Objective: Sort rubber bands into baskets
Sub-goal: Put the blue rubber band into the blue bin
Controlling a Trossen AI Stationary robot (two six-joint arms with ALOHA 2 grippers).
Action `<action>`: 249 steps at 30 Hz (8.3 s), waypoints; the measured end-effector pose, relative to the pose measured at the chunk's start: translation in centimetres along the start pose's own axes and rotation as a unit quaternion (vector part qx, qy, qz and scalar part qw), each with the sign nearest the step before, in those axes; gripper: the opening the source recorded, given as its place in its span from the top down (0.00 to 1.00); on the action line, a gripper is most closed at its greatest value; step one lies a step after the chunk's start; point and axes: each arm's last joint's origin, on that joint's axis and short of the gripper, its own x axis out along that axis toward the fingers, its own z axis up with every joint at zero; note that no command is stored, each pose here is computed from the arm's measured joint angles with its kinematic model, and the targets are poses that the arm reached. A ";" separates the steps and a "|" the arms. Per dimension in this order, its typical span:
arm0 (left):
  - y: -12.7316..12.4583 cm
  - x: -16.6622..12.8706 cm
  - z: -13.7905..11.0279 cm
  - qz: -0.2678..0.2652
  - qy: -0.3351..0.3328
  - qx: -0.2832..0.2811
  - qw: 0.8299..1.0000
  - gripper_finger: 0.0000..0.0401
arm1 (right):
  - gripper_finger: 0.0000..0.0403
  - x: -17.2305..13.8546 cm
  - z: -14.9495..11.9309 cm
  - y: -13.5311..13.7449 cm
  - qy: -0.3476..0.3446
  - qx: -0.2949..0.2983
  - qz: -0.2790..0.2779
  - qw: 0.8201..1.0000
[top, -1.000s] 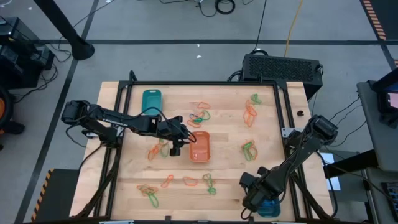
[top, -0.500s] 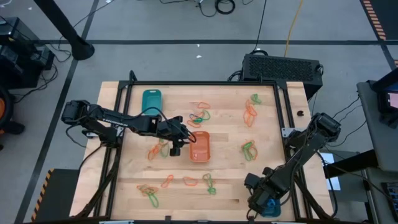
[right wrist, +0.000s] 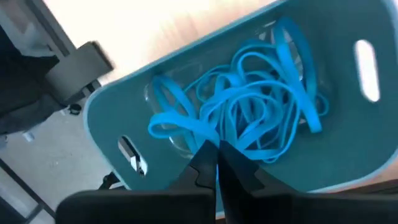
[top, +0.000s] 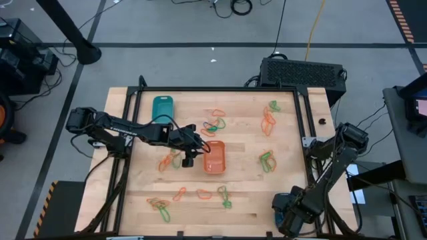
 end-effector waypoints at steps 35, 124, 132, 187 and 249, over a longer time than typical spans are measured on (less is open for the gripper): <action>0.5 0.0 0.0 0.005 0.000 -0.002 1.000 0.57 | 0.80 -2.7 -1.1 -1.1 -0.049 -0.100 0.011 0.994; 11.6 1.1 -0.3 0.166 0.064 -0.101 0.979 0.99 | 0.84 -4.6 7.9 -14.4 -0.609 -0.170 -0.083 0.770; 9.7 0.7 0.2 0.180 0.076 -0.075 0.978 1.00 | 0.84 -5.2 9.6 -14.4 -0.638 -0.114 -0.066 0.758; -1.3 1.0 5.7 0.057 -0.145 0.028 0.987 1.00 | 0.47 -2.9 19.3 -12.9 -0.647 -0.059 0.172 0.741; -3.4 -6.0 -4.2 0.035 -0.211 -0.014 0.977 0.51 | 1.00 -0.4 2.2 -10.7 0.037 0.197 0.288 0.936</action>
